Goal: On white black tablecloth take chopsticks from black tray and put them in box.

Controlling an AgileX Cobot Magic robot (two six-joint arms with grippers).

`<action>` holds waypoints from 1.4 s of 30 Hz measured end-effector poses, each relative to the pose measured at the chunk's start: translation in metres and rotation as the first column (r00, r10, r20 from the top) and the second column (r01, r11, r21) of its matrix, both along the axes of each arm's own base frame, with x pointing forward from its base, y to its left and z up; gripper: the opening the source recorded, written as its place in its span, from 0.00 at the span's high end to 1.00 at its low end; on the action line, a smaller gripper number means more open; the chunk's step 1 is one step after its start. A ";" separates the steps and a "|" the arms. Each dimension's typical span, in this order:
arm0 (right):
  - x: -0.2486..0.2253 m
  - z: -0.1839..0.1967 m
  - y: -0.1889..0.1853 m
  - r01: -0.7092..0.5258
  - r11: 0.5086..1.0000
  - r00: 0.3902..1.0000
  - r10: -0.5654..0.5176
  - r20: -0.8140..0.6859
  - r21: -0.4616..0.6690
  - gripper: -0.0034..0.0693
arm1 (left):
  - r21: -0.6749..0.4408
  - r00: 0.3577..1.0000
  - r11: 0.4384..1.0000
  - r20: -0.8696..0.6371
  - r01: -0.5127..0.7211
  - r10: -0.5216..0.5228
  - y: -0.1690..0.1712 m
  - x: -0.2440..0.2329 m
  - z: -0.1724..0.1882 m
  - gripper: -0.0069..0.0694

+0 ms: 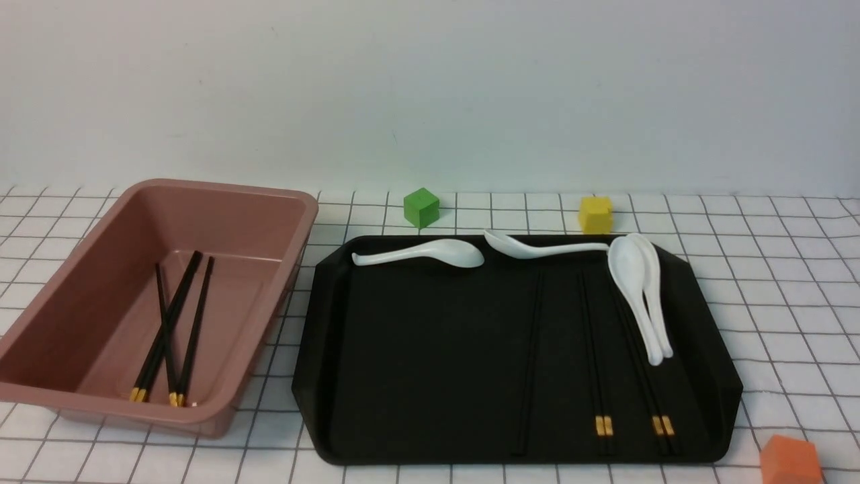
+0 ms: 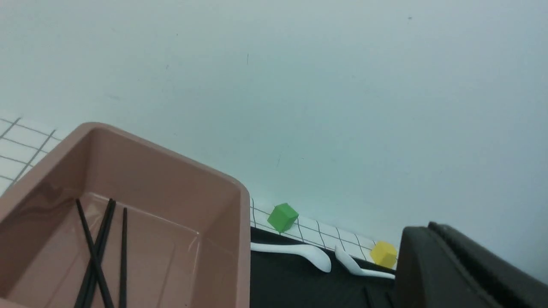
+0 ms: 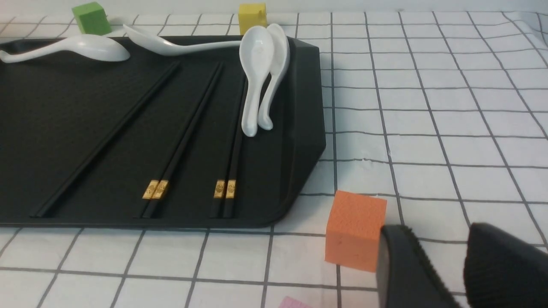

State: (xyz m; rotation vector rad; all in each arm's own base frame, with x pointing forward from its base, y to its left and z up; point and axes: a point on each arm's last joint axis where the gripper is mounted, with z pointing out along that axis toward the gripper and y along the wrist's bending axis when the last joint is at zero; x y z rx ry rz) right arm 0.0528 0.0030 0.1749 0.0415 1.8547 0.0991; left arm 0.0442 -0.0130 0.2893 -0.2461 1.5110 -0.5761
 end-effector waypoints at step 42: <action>0.000 0.000 0.000 0.000 1.000 1.000 0.000 -0.001 0.000 0.62 | 0.270 0.936 0.962 -0.329 -0.030 0.122 0.007 0.008 -0.120 0.92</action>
